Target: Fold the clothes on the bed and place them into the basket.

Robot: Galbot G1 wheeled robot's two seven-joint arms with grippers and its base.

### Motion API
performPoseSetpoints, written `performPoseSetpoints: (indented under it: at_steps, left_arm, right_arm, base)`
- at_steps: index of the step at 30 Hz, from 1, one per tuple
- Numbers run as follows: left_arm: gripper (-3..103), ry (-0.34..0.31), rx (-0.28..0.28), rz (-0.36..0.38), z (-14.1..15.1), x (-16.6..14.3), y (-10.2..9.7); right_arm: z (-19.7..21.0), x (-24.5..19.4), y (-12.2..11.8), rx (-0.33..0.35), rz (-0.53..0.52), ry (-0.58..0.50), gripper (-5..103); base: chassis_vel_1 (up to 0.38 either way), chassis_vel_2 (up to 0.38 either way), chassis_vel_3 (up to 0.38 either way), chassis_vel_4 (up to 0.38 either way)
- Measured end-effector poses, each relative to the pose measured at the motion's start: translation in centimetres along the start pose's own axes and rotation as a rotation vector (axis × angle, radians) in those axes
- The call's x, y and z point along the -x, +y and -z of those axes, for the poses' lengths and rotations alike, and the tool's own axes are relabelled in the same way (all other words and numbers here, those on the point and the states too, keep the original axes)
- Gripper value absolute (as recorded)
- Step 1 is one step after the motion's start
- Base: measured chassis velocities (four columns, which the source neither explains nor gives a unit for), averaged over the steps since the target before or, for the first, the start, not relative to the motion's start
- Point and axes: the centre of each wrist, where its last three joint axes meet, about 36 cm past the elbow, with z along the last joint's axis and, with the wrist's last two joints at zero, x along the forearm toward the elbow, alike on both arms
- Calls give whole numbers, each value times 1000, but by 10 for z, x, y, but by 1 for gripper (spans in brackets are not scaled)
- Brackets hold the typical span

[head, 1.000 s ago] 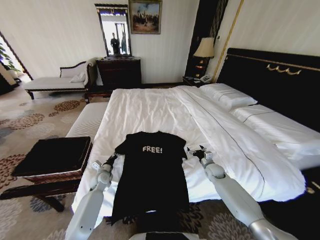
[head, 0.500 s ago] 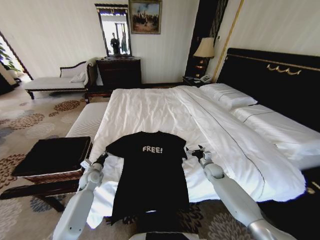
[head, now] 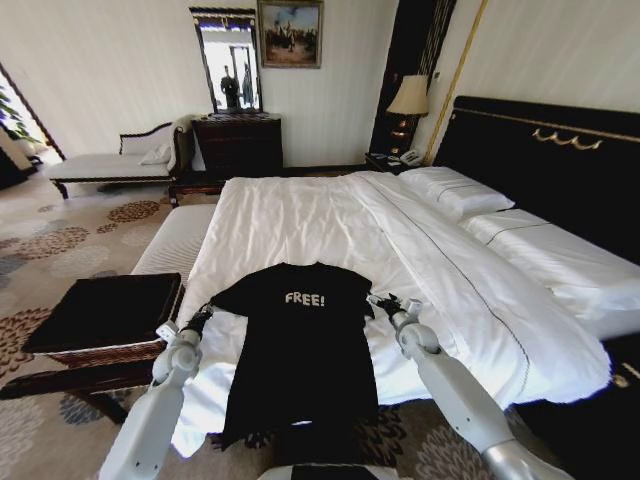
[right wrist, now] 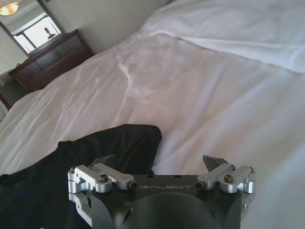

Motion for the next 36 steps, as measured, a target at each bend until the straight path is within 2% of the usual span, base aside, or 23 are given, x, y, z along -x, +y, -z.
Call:
performPoseSetpoints:
  at_steps: [1,2,3,4,6,8,9,10,12,14,15,19,27,36]
  left_arm:
    - [48,-8,21,6,-1,-15,6]
    - [53,-11,30,7,-1,-21,8]
    - [53,-11,30,7,-1,-21,8]
    - [53,-13,40,9,-1,-27,9]
    - [64,-23,86,15,-7,-53,14]
    - [75,-29,93,15,-9,-68,13]
    - [75,-34,93,17,-9,-75,13]
    - [75,-34,93,17,-9,-75,13]
    - [86,-41,87,17,-9,-88,11]
    - [96,-45,92,20,-9,-94,11]
    - [96,-47,94,20,-9,-96,11]
    - [100,-53,97,16,-7,-99,9]
    - [100,-63,104,7,-5,-99,3]
    - [100,-74,123,2,5,-104,-2]
  right_arm:
    - [3,-5,0,100,-9,38,100]
    - [3,-7,-1,142,-13,56,100]
    - [3,-7,-1,142,-13,56,100]
    - [3,-8,-1,170,-17,69,100]
    - [1,-16,-7,288,-32,123,100]
    - [-2,-22,-8,340,-34,148,100]
    - [-3,-25,-7,368,-32,160,100]
    - [-3,-25,-7,368,-32,160,100]
    - [-4,-34,0,437,-14,182,100]
    - [-4,-40,5,476,0,194,100]
    - [-4,-43,9,496,7,198,100]
    - [-2,-52,17,531,23,219,100]
    - [-11,-53,24,554,22,243,100]
    - [-12,-17,20,619,3,190,100]
  base:
    - [0,0,0,0]
    - [0,0,0,0]
    - [0,0,0,0]
    - [0,0,0,0]
    - [0,0,0,0]
    - [0,0,0,0]
    - [0,0,0,0]
    - [0,0,0,0]
    - [0,0,0,0]
    - [0,0,0,0]
    - [0,0,0,0]
    - [0,0,0,0]
    - [0,0,0,0]
    - [0,0,0,0]
